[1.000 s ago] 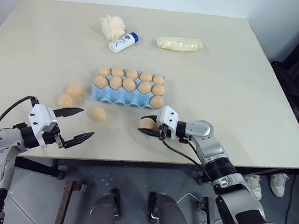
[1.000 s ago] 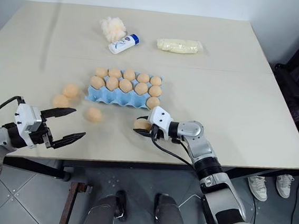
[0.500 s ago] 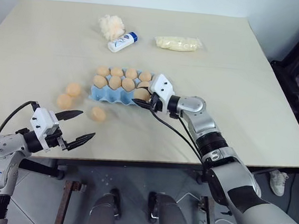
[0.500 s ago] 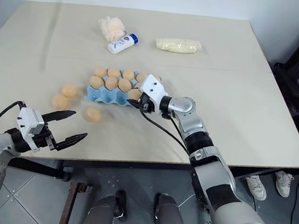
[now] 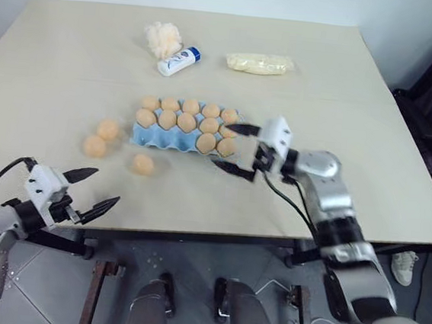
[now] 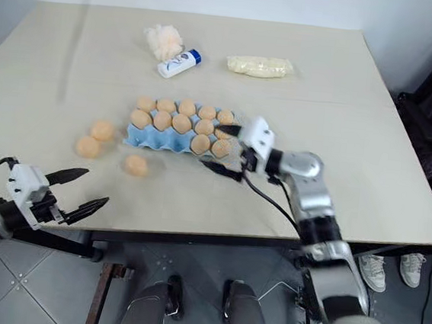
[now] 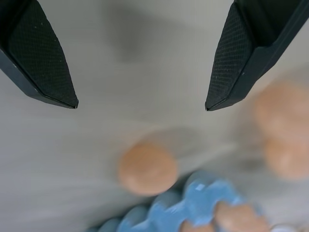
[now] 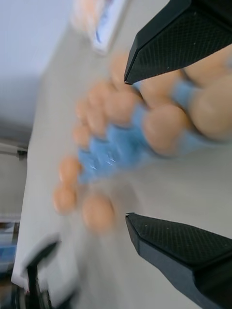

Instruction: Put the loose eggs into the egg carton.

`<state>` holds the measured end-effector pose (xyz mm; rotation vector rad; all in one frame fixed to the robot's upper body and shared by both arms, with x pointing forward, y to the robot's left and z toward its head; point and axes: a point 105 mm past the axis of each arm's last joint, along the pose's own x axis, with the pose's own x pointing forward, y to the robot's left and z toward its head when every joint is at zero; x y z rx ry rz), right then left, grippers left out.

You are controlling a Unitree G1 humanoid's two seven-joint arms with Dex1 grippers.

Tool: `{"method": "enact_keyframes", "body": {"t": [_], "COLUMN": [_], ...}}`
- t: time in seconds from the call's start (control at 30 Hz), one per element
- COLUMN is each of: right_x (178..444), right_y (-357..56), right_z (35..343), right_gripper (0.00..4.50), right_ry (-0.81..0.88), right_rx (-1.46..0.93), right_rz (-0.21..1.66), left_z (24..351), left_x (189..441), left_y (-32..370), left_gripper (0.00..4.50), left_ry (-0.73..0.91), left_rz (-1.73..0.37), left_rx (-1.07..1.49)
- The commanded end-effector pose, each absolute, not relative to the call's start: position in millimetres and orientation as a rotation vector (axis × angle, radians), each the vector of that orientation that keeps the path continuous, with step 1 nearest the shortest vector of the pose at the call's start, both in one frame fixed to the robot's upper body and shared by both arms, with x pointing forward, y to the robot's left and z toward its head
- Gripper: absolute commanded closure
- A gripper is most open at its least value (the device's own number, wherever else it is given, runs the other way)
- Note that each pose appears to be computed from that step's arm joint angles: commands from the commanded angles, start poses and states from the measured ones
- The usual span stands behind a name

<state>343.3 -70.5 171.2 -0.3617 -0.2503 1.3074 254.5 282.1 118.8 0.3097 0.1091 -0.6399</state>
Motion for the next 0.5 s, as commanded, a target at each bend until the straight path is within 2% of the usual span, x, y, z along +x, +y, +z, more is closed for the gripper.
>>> {"method": "enact_keyframes", "body": {"t": [0.03,0.17,0.37,0.5], "right_x": [323,314,299,299], "right_y": [-93,-112,-110,-106], "right_z": [182,169,152,149], "right_gripper": [0.04,0.04,0.04,0.04], "right_ry": [-0.277,-0.223,-0.176,-0.171], "right_rx": [-0.396,-0.414,-0.397,-0.401], "right_rz": [1.334,1.290,1.301,1.282], "left_z": [124,119,117,126], "left_x": [241,237,258,283], "left_y": [298,303,288,242], "left_gripper": [0.00,0.00,0.00,0.00], "left_ry": [0.130,0.160,0.126,0.020], "left_rz": [-0.600,-0.589,-0.566,-0.629], "left_rx": [0.287,0.290,0.270,0.220]}}
